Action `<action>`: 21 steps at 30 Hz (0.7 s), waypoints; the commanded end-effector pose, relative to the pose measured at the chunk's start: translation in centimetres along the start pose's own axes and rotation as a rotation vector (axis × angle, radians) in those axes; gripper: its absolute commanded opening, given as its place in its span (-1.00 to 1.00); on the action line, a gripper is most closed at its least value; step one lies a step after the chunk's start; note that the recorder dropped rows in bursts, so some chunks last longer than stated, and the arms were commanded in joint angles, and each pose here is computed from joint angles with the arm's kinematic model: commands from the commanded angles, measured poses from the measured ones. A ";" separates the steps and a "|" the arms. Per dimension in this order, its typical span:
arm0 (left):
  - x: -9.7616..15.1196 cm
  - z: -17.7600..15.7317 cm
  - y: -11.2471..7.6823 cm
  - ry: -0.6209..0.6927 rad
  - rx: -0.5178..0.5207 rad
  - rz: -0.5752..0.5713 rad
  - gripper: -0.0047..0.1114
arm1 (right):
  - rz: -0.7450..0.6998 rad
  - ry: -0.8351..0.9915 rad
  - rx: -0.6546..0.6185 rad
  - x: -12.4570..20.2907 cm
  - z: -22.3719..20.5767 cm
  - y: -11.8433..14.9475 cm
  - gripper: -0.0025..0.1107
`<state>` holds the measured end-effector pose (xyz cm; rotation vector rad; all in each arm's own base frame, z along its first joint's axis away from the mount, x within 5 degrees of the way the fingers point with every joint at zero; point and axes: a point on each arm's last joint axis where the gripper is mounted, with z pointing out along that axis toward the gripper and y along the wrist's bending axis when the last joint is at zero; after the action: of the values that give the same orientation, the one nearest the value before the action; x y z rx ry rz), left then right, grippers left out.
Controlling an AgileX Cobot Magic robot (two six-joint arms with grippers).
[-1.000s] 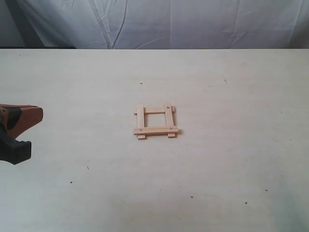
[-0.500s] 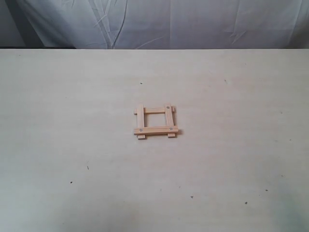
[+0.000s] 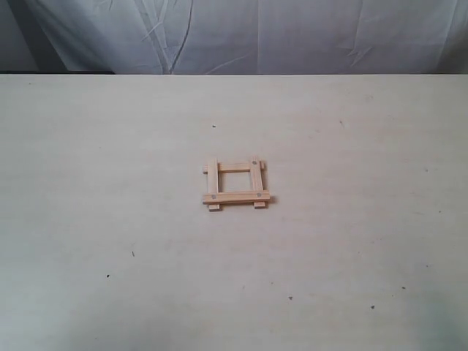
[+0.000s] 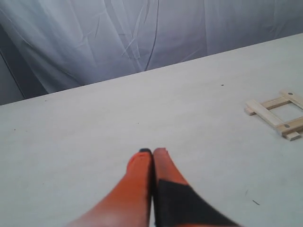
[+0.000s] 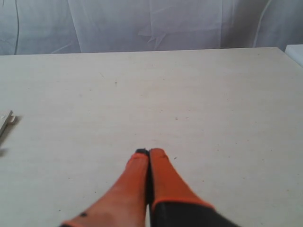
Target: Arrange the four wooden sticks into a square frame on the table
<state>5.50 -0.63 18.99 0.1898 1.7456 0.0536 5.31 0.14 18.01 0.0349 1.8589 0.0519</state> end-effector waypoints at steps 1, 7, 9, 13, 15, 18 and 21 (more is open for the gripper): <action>0.1 0.0 0.0 -0.008 -0.008 0.012 -0.92 | -0.007 -0.021 0.007 -0.1 0.0 -0.1 -0.96; 0.1 0.0 0.4 -0.002 -0.043 -0.129 -0.92 | -0.007 -0.021 0.007 -0.1 0.0 -0.1 -0.96; 0.2 0.0 0.5 -0.001 -0.056 -0.180 -0.92 | -0.007 -0.021 0.007 -0.1 0.0 -0.1 -0.96; 0.2 0.0 0.6 -0.002 -0.064 -0.225 -0.92 | -0.007 -0.021 0.007 -0.1 0.0 -0.1 -0.96; 0.2 0.0 0.6 -0.004 -0.065 -0.225 -0.92 | -0.007 -0.021 0.007 -0.1 0.0 -0.1 -0.96; 0.2 0.0 0.6 -0.003 -0.067 -0.216 -0.92 | -0.007 -0.021 0.007 -0.1 0.0 -0.1 -0.96; 0.2 0.0 0.6 -0.003 -0.067 -0.212 -0.92 | -0.001 -0.021 0.005 -0.1 0.0 0.0 -0.96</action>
<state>5.50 -0.05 18.94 -0.0434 1.7604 -0.0462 5.31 0.14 18.01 0.0349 1.8589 0.0519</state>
